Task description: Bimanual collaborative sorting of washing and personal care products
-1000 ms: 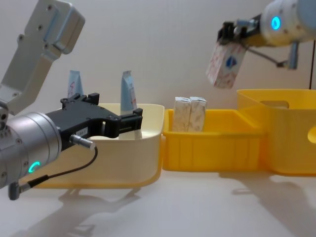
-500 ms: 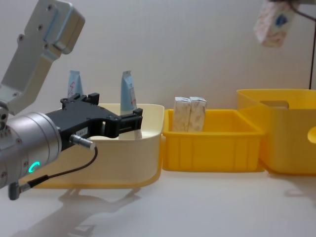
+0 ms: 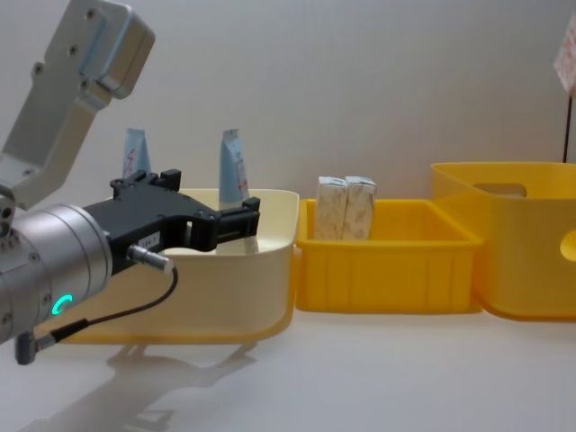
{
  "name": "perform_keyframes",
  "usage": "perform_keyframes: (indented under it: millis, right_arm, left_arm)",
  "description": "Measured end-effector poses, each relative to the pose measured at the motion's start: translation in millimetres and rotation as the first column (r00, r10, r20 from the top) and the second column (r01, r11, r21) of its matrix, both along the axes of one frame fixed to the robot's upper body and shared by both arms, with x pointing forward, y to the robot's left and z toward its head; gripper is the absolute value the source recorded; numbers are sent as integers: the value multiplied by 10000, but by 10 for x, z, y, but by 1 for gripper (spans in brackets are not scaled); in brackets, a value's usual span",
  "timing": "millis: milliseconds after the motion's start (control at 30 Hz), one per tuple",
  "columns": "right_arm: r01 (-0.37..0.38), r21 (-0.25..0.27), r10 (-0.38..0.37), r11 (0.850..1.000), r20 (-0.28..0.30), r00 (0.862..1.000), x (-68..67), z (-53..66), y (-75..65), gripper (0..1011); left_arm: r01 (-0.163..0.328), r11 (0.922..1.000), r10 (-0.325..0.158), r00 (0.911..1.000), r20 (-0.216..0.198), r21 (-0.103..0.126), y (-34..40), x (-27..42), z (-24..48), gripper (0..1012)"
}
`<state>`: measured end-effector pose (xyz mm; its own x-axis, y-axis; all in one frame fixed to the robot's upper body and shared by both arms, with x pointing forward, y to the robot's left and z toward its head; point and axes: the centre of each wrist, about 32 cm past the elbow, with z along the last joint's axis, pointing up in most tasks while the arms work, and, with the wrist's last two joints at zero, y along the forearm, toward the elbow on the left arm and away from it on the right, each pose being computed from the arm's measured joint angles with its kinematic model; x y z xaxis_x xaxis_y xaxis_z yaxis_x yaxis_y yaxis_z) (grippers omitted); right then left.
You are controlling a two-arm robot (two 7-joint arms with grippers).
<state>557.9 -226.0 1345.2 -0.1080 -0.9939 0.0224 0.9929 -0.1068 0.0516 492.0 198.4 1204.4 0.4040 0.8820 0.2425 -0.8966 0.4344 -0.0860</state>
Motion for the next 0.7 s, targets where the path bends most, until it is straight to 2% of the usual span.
perform_keyframes:
  millis: [233, 400, 533, 700]
  right_arm:
    - [273, -120, -280, 9996, -687, 9972, 125, -89, -111, 423]
    - [368, -171, -384, 9992, -1095, 9932, 208, -148, -169, 533]
    - [410, -194, -432, 9990, -1282, 9908, 244, -177, -196, 683]
    - [451, -211, -477, 9988, -1463, 9881, 278, -206, -221, 819]
  left_arm:
    - [-1, 10000, 1, 10000, 0, 1, 1, 0, 0, 1003]
    - [0, 10000, 0, 10000, -1, 1, 0, 0, 0, 1003]
    - [0, 10000, 0, 10000, -1, 0, 0, 0, 0, 1003]
    - [0, 10000, 0, 10000, 0, 1, 0, 0, 0, 1003]
